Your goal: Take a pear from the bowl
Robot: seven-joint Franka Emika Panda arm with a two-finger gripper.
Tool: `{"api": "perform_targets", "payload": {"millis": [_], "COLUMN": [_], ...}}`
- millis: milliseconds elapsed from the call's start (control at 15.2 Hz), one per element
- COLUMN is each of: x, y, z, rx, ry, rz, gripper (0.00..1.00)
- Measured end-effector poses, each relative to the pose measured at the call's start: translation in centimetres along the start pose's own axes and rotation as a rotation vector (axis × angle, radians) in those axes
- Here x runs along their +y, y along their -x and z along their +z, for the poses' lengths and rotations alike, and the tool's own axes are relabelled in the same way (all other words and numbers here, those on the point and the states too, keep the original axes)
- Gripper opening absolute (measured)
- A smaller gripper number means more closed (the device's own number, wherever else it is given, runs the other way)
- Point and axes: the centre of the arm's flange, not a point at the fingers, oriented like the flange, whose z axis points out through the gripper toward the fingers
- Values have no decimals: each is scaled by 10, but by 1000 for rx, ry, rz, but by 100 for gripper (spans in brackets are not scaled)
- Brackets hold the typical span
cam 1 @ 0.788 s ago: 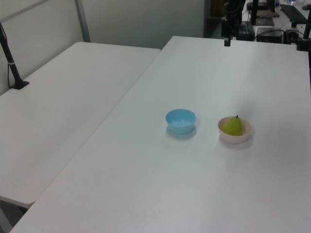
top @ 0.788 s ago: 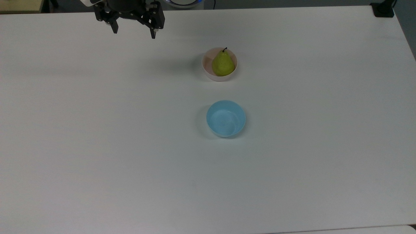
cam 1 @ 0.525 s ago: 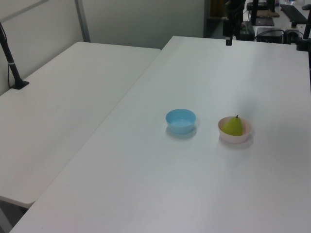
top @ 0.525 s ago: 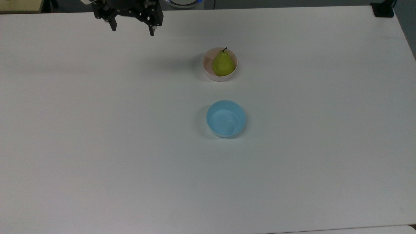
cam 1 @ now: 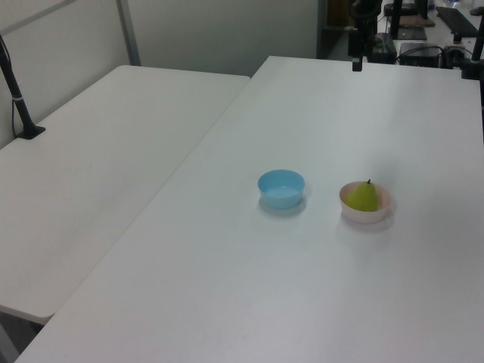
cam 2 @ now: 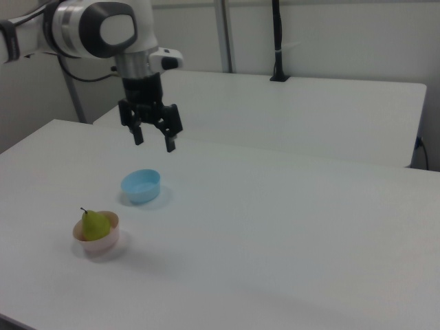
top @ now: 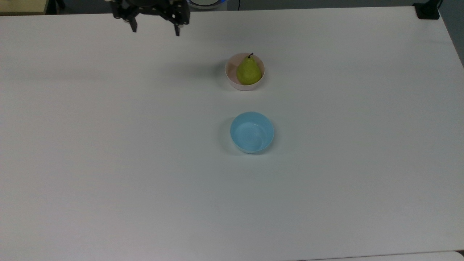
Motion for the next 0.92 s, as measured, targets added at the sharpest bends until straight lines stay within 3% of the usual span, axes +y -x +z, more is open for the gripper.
{"api": "perform_targets", "payload": {"millis": [525,919], "x": [-133,-198], "y": [14,25], "z": [12,110], "rx": [-57,-238], "ry": [18,55], "rz": [-274,-436], "gripper": [100,100]}}
